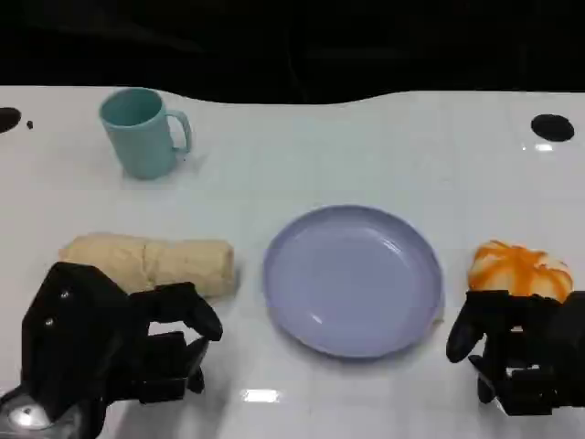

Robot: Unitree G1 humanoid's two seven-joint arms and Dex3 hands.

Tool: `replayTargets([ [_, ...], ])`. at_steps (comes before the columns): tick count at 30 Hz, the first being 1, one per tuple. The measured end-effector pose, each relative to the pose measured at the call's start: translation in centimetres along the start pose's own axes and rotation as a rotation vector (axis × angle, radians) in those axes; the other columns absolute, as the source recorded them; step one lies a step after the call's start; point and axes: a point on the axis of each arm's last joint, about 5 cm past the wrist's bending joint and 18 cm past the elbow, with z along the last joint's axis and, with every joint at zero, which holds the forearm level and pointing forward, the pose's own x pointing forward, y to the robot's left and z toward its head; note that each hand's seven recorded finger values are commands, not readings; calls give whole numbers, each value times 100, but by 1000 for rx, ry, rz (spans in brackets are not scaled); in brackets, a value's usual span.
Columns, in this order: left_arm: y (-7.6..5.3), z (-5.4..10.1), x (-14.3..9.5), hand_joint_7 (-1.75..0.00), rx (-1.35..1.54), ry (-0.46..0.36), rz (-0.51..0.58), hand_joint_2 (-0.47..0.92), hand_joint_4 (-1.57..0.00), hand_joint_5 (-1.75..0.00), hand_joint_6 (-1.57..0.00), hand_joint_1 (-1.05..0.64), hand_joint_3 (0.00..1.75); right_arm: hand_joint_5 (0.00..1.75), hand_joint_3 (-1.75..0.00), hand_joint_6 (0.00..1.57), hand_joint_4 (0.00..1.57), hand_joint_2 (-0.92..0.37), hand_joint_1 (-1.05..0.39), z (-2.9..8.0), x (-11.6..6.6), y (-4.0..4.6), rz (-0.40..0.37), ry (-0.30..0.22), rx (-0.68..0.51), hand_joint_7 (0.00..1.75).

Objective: Grasp the towel on the left side of the plate with the left hand and place it into the plate.

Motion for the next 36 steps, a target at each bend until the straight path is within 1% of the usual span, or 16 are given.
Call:
replayTargets([
  [2, -1, 0, 0, -155, 1, 0, 0, 66, -64, -175, -65, -7, 101, 163, -88, 67, 64, -74, 9, 0, 0, 0, 0, 0, 0, 142],
  [4, -1, 0, 1, -155, 1, 0, 0, 68, -64, -175, -64, -8, 96, 162, -88, 66, 64, -74, 10, 0, 0, 0, 0, 1, 0, 142],
  [23, 6, -8, -3, -150, -27, 16, 3, 71, -62, -175, -65, -6, 91, 165, -90, 66, 64, -72, 8, 1, -1, 1, 1, 9, 4, 142],
  [25, 6, -8, -3, -141, -26, 14, 3, 70, -62, -171, -67, -6, 92, 165, -90, 66, 64, -72, 8, 1, -1, 1, 1, 9, 4, 143],
  [26, 6, -6, -3, -132, -25, 11, 3, 67, -63, -164, -69, -5, 93, 165, -90, 66, 64, -72, 8, 1, -1, 1, 1, 9, 4, 143],
  [27, 7, -4, -4, -122, -21, 2, 4, 66, -65, -157, -71, -4, 95, 165, -90, 66, 64, -72, 8, 1, -1, 1, 1, 9, 3, 143],
  [28, 9, -1, -4, -102, -17, -12, 5, 65, -66, -145, -73, -5, 93, 165, -90, 66, 64, -72, 8, 1, -1, 1, 1, 9, 3, 143],
  [30, 15, 1, -8, -69, -13, -49, 15, 71, -65, -128, -78, -8, 77, 164, -90, 67, 64, -73, 9, 1, -1, 1, 1, 9, 2, 143],
  [31, 13, 2, -11, -51, -10, -68, 27, 79, -61, -118, -81, -13, 57, 164, -89, 67, 65, -73, 9, 1, -1, 1, 0, 10, 0, 143],
  [32, 10, 2, -13, -42, -9, -90, 39, 84, -60, -114, -83, -14, 46, 164, -89, 67, 65, -73, 9, 1, -1, 1, 0, 10, -1, 143],
  [33, 7, 2, -17, -32, -7, -111, 51, 89, -57, -108, -82, -19, 32, 165, -89, 67, 65, -74, 10, 1, -1, 1, 0, 10, -1, 143],
  [34, 5, -4, -21, -27, 0, -128, 64, 90, -55, -105, -80, -22, 26, 165, -89, 67, 65, -74, 10, 1, 0, 1, 0, 10, -1, 143],
  [36, 9, -26, -38, -21, 24, -156, 88, 92, -54, -101, -77, -25, 20, 164, -89, 67, 65, -73, 10, -3, 2, 1, 0, 8, -2, 143],
])
